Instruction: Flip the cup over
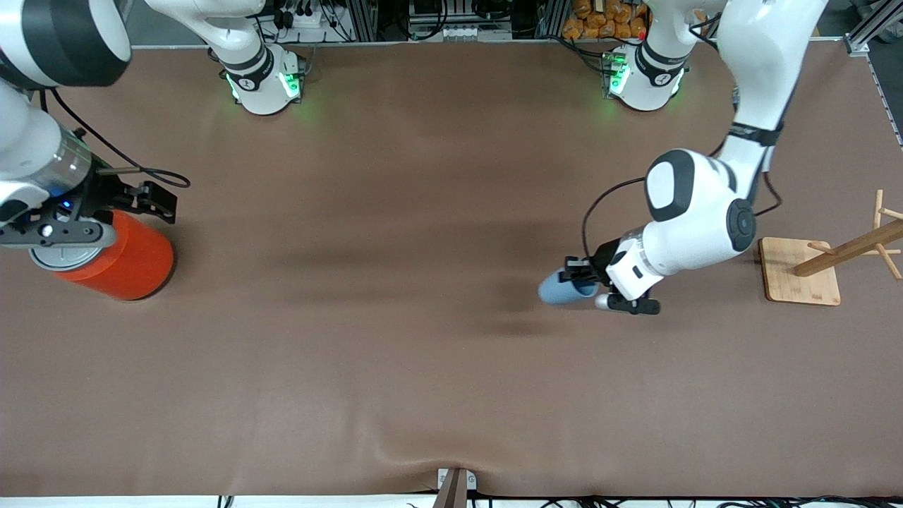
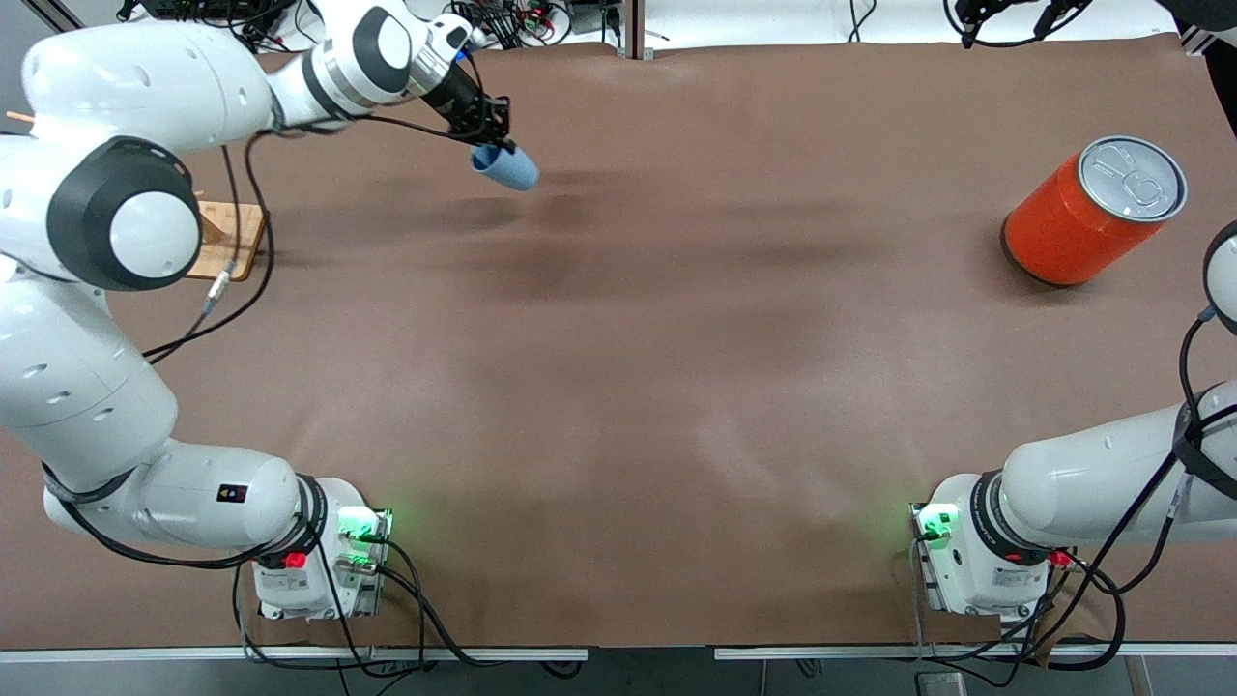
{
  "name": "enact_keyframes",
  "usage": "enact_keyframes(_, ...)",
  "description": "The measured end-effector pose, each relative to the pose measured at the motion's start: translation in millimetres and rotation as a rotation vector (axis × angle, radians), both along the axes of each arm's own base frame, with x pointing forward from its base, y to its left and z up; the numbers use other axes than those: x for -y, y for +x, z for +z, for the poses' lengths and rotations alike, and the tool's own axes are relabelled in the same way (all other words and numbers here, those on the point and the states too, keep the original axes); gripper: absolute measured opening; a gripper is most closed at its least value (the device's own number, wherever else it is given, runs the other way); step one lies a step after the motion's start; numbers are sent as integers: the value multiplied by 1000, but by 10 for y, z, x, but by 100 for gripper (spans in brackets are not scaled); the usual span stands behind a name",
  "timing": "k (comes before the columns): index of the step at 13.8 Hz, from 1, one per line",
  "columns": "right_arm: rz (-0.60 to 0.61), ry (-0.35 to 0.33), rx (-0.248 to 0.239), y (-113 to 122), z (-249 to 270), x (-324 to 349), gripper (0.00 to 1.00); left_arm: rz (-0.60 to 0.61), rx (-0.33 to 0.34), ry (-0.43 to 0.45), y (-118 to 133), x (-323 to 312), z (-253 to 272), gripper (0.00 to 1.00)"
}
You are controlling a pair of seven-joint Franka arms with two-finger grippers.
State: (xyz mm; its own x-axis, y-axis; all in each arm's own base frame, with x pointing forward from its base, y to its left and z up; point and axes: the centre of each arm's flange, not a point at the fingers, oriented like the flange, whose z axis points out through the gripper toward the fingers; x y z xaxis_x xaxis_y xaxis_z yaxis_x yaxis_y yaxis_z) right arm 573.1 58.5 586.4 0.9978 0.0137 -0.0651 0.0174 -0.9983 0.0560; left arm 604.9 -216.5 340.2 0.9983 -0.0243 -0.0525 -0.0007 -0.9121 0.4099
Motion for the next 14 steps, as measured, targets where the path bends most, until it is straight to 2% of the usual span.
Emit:
enact_keyframes(3,-28,12,-25,-83,71,108,100,-28,-22,145,42,-521,171,5)
enact_keyframes(5,-38,27,-30,-140,155,136,100,-26,-61,226,49,-913,137,5)
enact_keyframes(7,-58,62,-18,-239,340,213,100,-24,-99,268,11,-1157,18,5)
enact_keyframes(10,-86,72,-64,-451,501,358,100,-48,-122,311,-62,-1189,-163,5)
enact_keyframes(12,-99,73,-84,-506,528,429,100,-65,-106,348,-65,-1220,-299,5)
enact_keyframes(14,-101,78,-73,-515,595,442,100,-78,-80,382,-69,-1277,-471,5)
